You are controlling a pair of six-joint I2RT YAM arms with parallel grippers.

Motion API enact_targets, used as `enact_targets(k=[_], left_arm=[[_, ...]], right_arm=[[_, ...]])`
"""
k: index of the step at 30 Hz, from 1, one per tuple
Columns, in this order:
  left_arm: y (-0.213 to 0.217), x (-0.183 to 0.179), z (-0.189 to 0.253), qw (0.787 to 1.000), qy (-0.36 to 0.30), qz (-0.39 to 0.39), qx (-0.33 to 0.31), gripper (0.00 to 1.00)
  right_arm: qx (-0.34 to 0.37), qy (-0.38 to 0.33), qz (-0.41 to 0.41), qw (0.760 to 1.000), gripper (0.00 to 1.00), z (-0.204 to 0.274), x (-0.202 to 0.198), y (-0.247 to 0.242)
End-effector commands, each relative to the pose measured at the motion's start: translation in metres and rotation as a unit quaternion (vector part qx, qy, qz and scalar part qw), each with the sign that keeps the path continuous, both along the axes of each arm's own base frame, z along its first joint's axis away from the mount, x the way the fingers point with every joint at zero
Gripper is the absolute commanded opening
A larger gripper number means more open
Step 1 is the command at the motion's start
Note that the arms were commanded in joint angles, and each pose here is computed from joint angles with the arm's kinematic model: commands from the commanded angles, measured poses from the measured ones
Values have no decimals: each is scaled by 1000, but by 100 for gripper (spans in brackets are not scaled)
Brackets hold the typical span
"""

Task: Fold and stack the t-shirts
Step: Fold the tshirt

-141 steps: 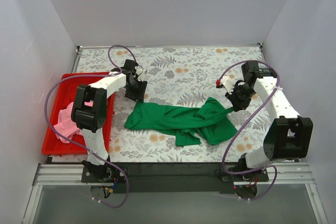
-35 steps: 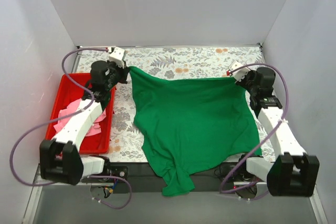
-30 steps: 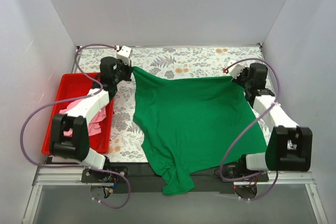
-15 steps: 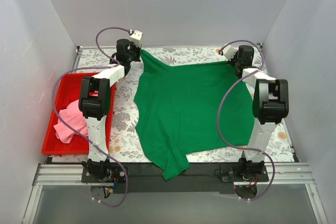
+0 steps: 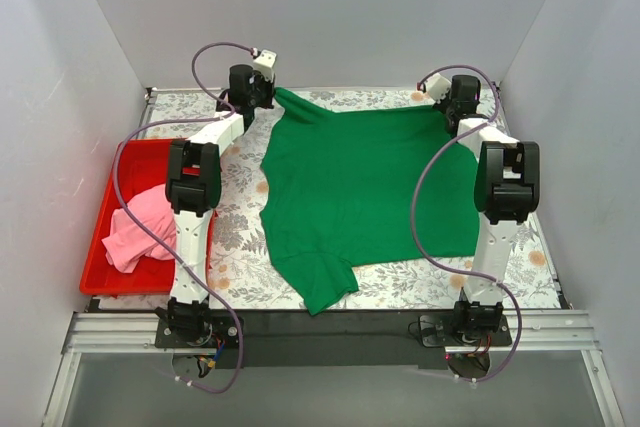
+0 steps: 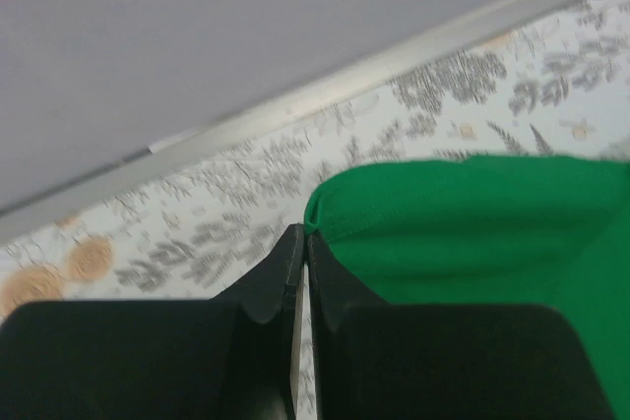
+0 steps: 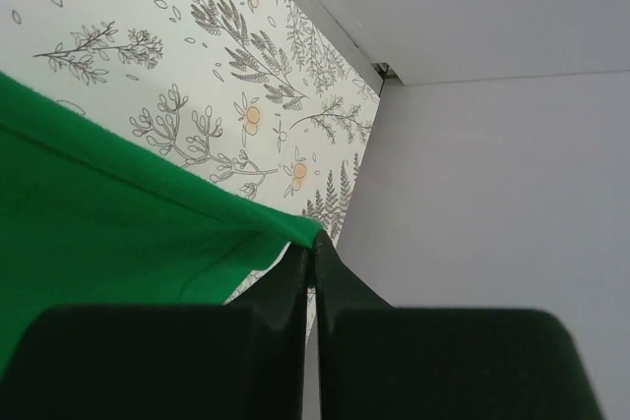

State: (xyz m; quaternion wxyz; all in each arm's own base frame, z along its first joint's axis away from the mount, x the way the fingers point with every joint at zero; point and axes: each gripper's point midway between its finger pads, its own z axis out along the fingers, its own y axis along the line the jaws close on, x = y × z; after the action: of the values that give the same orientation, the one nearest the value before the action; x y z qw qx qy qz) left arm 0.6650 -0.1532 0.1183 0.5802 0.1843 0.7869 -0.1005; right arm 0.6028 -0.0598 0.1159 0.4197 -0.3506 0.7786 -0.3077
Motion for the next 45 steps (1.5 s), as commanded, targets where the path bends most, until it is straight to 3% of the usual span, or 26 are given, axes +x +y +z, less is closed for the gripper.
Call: enact_targets(k=[1,14,26,40,45], left_arm=[[-3,-27,33,1000,0,-23,-14,0],[-7,-106,39,997,77,-27,16,0],[-18,-187,51,984,172,-9,34,0],[-10,-279,14,958,283,-7,39,0],[-8,-291,7,950,309,14,32,0]], right_arm=[[5,-25,20,999,1,35,-7,5],[27,70,89,993,1,-8,-23,28],[37,52,109,992,1,24,-40,0],[23,108,160,981,1,-11,-88,-1],[23,110,160,981,1,-10,-97,-6]])
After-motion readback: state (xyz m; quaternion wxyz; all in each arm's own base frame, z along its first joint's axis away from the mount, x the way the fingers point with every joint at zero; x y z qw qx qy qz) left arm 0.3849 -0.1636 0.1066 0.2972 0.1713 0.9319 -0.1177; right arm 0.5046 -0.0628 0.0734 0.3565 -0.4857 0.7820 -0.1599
